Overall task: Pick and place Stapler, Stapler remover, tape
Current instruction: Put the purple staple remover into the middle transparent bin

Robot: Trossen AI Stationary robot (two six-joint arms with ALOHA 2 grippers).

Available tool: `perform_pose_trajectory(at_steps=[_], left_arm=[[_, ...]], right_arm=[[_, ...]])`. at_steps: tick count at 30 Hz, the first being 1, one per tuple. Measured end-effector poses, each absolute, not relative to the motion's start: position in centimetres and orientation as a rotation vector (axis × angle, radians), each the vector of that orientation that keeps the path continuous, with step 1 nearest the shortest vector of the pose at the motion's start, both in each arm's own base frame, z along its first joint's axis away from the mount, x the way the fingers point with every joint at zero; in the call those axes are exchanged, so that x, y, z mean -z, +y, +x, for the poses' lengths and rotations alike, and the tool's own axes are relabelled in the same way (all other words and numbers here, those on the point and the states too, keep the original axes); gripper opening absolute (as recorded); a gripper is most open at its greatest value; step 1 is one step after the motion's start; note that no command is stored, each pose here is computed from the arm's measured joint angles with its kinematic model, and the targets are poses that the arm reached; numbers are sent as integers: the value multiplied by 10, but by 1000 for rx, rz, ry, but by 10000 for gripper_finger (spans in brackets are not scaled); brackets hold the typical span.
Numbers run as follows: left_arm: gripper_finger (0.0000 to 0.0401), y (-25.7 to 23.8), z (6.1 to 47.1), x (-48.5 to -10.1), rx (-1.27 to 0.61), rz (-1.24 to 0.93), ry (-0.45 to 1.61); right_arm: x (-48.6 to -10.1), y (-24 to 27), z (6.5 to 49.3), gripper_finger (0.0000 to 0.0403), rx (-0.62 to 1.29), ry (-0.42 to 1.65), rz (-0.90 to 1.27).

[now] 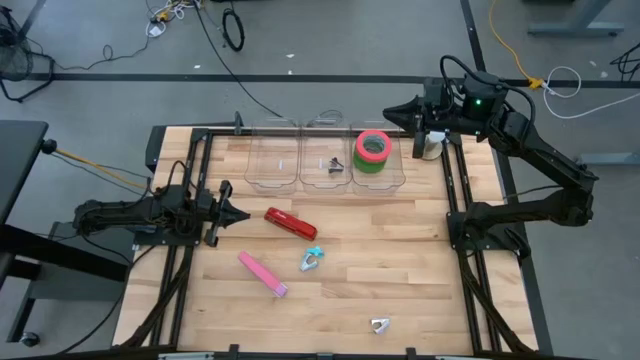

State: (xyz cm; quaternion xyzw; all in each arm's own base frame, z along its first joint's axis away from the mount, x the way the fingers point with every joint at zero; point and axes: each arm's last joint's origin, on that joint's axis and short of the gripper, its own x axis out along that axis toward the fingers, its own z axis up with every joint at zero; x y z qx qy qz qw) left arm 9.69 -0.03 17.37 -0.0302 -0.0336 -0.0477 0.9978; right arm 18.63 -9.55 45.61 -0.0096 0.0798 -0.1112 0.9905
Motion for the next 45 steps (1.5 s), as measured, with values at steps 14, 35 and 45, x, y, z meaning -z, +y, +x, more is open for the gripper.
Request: perform_pose_trajectory(at_steps=[14, 35, 45], left_arm=[[3, 0, 97, -174, 95, -61, -67], [3, 0, 97, -174, 96, -61, -67], [3, 0, 97, -174, 96, -61, -68]], right_arm=[[-457, -93, 187, 2, 147, 146, 13], [-466, -43, 207, 0, 68, 58, 11], [-469, -5, 212, 0, 59, 24, -6]])
